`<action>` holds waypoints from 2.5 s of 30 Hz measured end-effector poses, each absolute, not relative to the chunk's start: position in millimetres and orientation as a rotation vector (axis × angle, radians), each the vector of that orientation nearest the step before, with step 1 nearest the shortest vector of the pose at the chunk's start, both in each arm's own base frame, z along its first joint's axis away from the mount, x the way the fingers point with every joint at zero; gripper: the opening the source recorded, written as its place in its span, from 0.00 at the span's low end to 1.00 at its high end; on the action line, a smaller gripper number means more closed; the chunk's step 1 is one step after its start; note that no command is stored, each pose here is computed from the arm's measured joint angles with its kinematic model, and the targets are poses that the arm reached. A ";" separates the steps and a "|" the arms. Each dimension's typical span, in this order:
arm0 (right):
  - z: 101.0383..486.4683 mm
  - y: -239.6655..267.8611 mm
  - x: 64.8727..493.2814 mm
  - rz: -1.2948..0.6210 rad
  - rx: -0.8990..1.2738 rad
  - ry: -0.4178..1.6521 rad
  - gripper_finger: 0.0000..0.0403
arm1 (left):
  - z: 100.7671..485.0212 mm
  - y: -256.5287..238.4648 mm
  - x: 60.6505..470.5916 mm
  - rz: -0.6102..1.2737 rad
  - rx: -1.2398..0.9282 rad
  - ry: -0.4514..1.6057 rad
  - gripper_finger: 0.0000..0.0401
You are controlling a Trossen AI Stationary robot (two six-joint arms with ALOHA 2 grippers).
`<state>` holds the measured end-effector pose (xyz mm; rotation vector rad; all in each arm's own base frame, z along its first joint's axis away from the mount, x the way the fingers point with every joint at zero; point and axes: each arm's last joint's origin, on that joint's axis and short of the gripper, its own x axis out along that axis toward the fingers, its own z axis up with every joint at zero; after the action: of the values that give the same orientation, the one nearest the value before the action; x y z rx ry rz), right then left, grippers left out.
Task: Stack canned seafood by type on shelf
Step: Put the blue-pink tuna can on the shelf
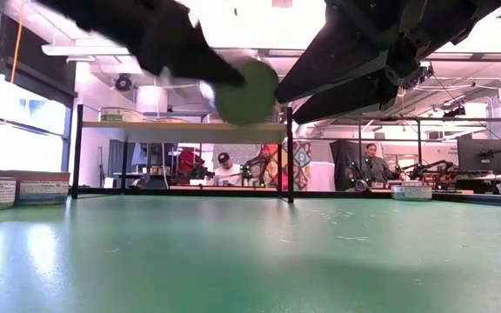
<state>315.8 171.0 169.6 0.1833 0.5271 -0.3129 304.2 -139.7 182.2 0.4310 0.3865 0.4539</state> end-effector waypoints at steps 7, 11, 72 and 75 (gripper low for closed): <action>169.5 171.0 315.7 -0.313 0.181 0.528 0.69 | 240.4 -143.2 270.5 0.464 0.578 0.333 0.42; 169.6 171.0 315.8 -0.313 0.182 0.527 0.69 | 266.9 -132.4 258.0 0.546 0.708 0.335 0.42; 169.0 166.7 317.6 -0.325 0.176 0.533 0.69 | 251.7 81.4 273.7 0.454 0.681 0.725 0.73; 169.1 166.7 317.6 -0.326 0.176 0.532 0.69 | 254.6 86.9 273.5 0.493 0.663 0.697 0.75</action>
<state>317.6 166.7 169.1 0.1758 0.5323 -0.3256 273.5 86.9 254.6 0.6627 0.6969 0.4932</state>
